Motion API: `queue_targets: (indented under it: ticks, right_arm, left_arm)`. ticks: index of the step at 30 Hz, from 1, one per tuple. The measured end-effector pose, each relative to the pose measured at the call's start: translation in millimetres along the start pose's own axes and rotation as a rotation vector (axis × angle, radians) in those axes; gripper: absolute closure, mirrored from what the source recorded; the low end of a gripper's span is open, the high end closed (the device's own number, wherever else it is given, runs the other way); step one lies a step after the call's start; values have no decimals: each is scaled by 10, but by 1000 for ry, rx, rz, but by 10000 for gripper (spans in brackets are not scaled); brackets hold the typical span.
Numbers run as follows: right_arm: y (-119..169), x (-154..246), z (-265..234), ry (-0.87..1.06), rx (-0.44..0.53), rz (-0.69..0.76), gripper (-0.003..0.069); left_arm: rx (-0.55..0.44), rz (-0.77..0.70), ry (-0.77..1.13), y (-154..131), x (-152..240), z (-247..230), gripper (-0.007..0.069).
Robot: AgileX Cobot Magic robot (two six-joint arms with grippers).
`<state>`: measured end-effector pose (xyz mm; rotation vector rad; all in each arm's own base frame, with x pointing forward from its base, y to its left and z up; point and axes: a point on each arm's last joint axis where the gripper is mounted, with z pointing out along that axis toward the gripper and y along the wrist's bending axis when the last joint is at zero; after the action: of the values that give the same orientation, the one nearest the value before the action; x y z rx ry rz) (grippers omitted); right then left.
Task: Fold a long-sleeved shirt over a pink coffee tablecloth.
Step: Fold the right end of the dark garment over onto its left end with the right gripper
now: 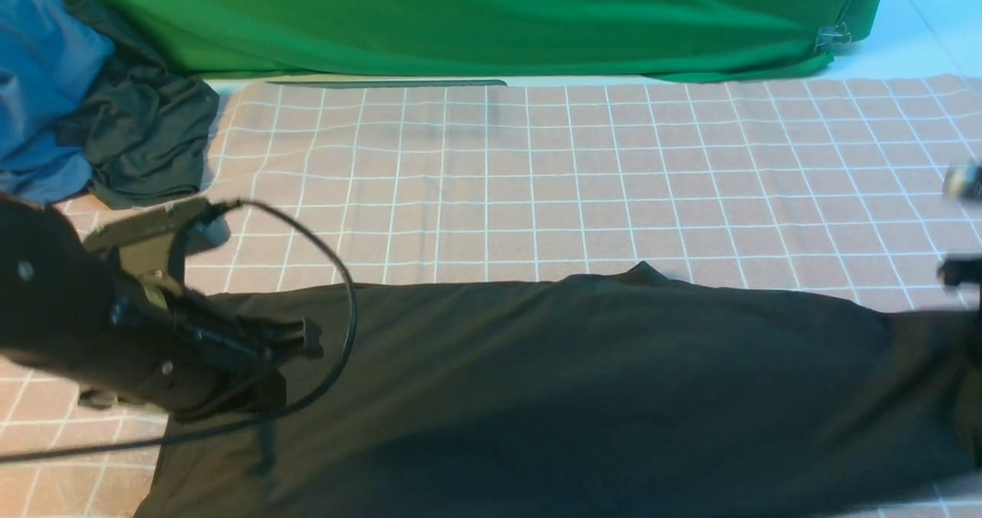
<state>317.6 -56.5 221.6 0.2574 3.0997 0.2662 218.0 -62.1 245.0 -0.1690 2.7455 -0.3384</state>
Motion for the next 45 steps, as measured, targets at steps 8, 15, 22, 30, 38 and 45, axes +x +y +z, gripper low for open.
queue_targets:
  ticks: [8,15,22,30,38,45]
  right_arm:
    - [730,232,-832,-231,-152,-136,561]
    - [1652,446,-1181,-311,-309,-322,561]
    - [2417,641,-1158,-300,-497,-422,561]
    - [3135,747,-713,-236,-661,-418,558]
    - [3671,895,-170,-205,-728,-416,555]
    - [3998,1085,302,-173,-738,-430,559]
  left_arm:
    - [32,40,-99,-142,-226,-432,611]
    - [25,78,-250,-201,-343,-961,611]
    - [-90,71,-326,-101,-307,-1306,611]
    - [-151,52,-391,-5,-194,-1533,611]
    - [-179,32,-416,38,-151,-1613,611]
    - [-178,22,-415,39,-149,-1612,611]
